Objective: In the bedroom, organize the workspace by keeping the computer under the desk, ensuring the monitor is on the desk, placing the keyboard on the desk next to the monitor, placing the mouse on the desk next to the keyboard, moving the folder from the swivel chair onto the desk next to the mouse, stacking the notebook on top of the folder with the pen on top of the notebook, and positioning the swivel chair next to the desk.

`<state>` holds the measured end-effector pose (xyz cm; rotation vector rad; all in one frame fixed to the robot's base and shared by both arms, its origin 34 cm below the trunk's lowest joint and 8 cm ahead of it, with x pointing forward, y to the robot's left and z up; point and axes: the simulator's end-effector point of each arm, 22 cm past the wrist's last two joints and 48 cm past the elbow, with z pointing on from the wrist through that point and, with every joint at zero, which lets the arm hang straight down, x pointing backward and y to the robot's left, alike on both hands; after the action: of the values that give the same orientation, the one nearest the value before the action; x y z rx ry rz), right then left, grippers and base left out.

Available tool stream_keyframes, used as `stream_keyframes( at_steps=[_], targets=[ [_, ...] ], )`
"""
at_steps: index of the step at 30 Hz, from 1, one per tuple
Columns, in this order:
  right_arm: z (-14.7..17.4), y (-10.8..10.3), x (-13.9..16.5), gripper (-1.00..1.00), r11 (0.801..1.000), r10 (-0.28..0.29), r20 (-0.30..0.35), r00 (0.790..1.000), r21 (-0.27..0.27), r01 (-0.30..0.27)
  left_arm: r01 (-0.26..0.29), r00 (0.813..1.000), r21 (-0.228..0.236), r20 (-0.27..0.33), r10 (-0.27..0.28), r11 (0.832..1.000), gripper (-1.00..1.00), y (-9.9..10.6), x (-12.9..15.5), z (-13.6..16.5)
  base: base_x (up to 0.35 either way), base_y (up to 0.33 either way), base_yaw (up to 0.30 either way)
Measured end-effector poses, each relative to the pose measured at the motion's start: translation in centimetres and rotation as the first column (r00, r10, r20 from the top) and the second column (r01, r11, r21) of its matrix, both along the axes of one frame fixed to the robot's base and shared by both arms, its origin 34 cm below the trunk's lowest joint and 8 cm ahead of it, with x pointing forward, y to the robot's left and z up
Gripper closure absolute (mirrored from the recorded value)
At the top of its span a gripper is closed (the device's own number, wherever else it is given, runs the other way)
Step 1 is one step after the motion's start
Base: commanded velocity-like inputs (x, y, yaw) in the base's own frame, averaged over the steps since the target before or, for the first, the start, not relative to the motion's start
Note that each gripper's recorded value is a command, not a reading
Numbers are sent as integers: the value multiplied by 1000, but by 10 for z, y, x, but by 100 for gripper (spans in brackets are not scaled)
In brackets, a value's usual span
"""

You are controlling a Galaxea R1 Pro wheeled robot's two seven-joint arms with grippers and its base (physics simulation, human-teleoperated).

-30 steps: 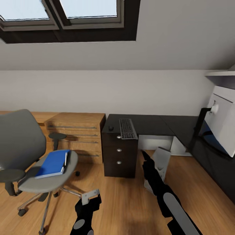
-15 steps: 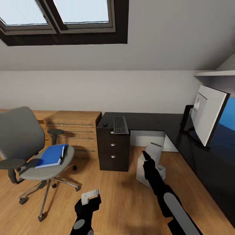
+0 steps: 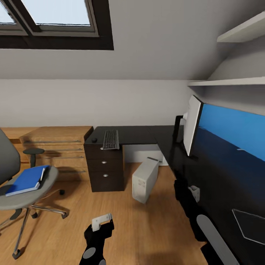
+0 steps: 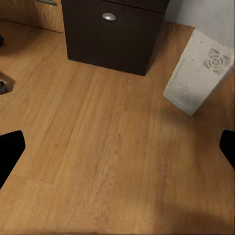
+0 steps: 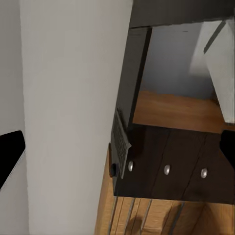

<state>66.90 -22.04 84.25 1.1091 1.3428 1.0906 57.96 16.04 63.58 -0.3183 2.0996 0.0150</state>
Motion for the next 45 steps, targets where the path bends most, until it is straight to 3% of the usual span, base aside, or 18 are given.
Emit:
stream_keyframes(
  at_steps=[36, 39, 41, 42, 43, 44, 45],
  targets=[
    [0, -23, 2, -100, 999, -36, -5, 999, -17, 36, 2, 1000, -1, -3, -2, 1000, -100, 0, -1, -1, -4, -322, -9],
    [-6, -28, 2, -100, 996, -54, -34, 998, -66, 52, 4, 1000, -4, -3, -4, 1000, -100, -1, 0, -1, 0, -53, 0],
    [-9, -38, 1, -100, 978, -95, -46, 994, -189, 85, 6, 1000, -5, -3, -6, 1000, -100, -1, 0, -2, 0, -17, 0],
    [-9, -41, 1, -100, 971, -106, -46, 993, -220, 93, 6, 1000, -5, -4, -6, 1000, -100, -1, 0, -2, 0, -10, 0],
    [-9, -46, 1, -100, 953, -129, -46, 991, -281, 111, 6, 1000, -6, -4, -6, 1000, -100, -1, 0, -2, 0, -3, 0],
    [-10, -59, -1, -100, 898, -186, -55, 981, -415, 147, 6, 1000, -5, -8, -6, 1000, -100, -1, -1, -3, 0, -2, 0],
    [-11, -62, -1, -100, 880, -201, -61, 978, -450, 153, 7, 1000, -5, -8, -7, 1000, -100, -1, -1, -4, 0, -1, 0]
  ],
)
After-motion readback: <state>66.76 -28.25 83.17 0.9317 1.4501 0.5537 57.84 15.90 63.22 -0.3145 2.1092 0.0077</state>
